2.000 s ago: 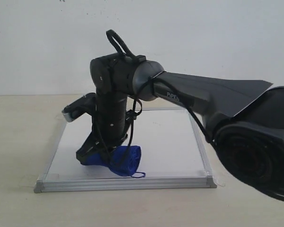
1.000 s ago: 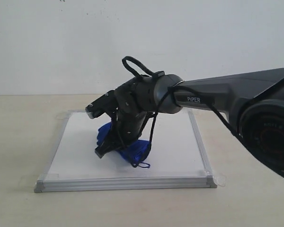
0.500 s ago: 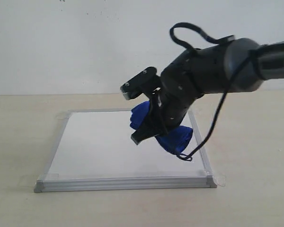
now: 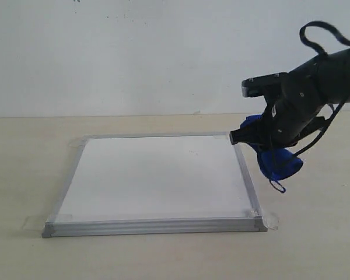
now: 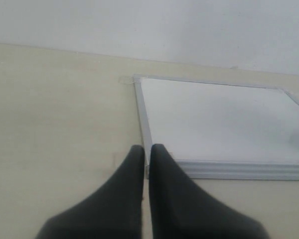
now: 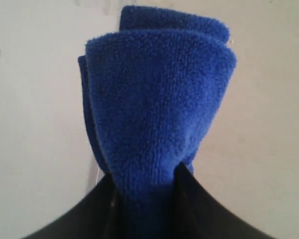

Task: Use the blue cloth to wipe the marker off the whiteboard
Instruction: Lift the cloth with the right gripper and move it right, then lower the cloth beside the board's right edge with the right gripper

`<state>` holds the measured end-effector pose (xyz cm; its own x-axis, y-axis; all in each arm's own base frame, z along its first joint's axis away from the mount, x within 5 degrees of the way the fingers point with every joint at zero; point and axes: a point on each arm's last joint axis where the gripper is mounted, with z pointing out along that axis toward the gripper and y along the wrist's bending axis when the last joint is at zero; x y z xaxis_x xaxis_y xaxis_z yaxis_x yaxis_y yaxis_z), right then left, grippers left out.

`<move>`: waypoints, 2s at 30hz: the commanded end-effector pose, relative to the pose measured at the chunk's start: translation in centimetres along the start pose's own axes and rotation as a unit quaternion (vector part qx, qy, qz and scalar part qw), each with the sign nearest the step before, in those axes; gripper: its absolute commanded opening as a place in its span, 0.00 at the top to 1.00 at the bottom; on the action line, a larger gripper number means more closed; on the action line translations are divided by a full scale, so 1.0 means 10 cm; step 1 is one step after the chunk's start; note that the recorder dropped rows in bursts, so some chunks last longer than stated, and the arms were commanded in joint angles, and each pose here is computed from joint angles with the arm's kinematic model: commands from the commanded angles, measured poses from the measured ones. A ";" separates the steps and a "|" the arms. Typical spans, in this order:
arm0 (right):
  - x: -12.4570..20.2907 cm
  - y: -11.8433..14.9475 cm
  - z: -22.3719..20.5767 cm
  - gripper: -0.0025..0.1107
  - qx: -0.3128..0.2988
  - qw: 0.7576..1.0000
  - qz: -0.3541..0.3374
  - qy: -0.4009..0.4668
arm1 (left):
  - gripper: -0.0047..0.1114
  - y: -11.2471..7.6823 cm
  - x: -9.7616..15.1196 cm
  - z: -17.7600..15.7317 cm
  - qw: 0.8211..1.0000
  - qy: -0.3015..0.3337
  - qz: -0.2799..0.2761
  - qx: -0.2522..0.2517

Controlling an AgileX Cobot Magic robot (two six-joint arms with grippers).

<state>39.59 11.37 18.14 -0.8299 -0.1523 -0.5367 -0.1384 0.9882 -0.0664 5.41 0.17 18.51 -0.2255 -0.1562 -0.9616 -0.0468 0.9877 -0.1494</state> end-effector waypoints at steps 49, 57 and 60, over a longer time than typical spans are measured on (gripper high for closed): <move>0.20 0.01 0.51 0.45 0.021 0.997 0.073 0.024 | 0.93 0.00 0.00 0.00 1.000 -0.003 -0.005 0.002; 0.08 -0.02 0.35 0.30 0.026 0.998 0.064 0.003 | 0.93 0.00 0.00 0.00 1.000 -0.003 -0.005 0.002; 0.01 -0.04 0.23 0.35 0.030 0.998 0.052 -0.015 | 0.93 0.00 0.00 0.00 1.000 -0.003 -0.005 0.002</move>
<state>40.66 11.25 14.09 -0.8516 -0.0247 -0.5235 -0.0032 0.9991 -0.0420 5.41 0.17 18.51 -0.2255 -0.1562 -0.9616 -0.0468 0.9877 -0.1494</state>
